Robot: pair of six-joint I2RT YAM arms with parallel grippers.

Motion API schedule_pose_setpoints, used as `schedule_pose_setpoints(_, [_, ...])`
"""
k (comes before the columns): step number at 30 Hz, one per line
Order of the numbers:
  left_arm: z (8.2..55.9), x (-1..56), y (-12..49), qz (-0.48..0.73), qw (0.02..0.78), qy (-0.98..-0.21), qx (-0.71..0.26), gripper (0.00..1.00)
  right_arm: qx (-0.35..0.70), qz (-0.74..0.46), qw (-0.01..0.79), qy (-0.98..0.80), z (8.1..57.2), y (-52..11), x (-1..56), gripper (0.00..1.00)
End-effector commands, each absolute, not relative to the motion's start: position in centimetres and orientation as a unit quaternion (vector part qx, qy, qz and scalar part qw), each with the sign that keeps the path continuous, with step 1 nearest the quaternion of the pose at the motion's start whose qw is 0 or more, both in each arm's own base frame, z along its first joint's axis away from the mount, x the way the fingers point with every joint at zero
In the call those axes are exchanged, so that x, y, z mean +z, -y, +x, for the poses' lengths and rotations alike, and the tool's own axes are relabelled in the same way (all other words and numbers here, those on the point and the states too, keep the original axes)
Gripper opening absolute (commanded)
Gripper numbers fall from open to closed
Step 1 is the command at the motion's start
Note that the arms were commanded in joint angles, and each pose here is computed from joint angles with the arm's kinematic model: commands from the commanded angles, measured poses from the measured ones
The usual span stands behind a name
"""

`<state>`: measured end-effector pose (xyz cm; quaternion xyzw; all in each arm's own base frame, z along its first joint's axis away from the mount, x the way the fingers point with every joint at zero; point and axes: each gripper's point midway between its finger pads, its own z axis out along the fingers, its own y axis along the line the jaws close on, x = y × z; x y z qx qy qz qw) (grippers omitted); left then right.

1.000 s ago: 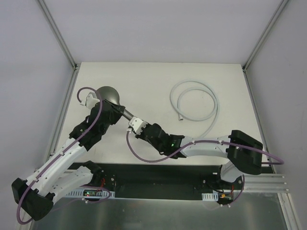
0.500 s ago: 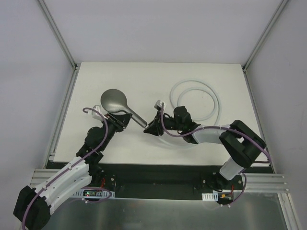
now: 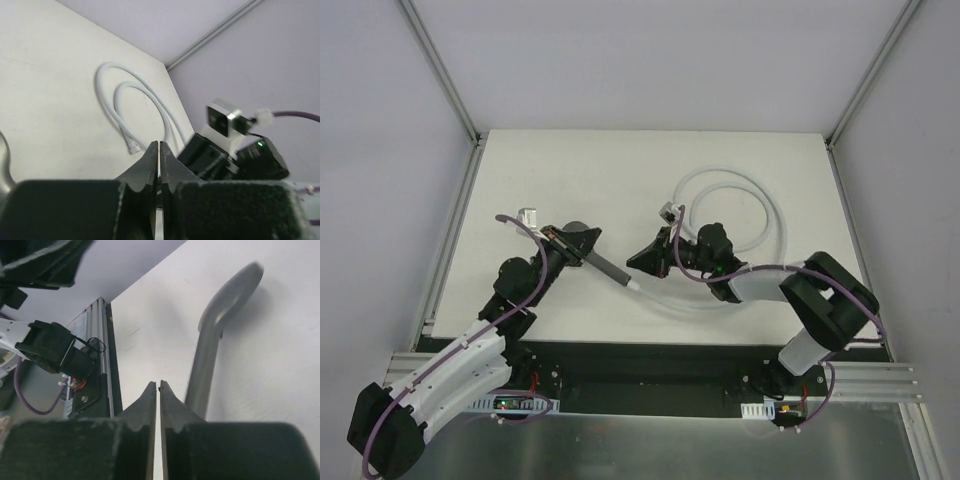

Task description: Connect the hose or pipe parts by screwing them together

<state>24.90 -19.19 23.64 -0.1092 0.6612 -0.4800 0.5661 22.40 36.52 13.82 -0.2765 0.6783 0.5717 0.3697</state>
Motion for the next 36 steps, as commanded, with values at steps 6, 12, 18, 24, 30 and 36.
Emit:
schedule_pose_setpoints(6, [26.8,22.8,16.6,-0.174,0.537,-0.746,-0.354,0.23,0.484,-0.308,0.484,-0.661,23.6,-35.2,17.8,0.06])
schedule_pose_setpoints(12, [26.4,17.8,16.0,-0.22,0.447,-0.82,-0.282,0.7,0.332,-0.35,0.458,-0.747,23.6,-33.9,11.7,0.46])
schedule_pose_setpoints(18, [26.0,12.6,16.4,-0.304,0.331,-0.866,-0.218,0.8,0.315,-0.332,0.456,-0.763,23.1,-32.9,10.5,0.56])
schedule_pose_setpoints(24, [27.2,10.3,16.6,-0.365,0.269,-0.88,-0.138,0.8,0.307,-0.31,0.479,-0.761,22.5,-30.8,10.4,0.57])
schedule_pose_setpoints(30, [27.0,7.5,17.0,-0.42,0.204,-0.881,-0.079,0.79,0.3,-0.304,0.503,-0.752,21.8,-28.9,10.6,0.58])
schedule_pose_setpoints(36, [26.9,5.0,17.0,-0.449,0.174,-0.875,-0.036,0.77,0.292,-0.306,0.522,-0.74,21.4,-27.6,11.1,0.58])
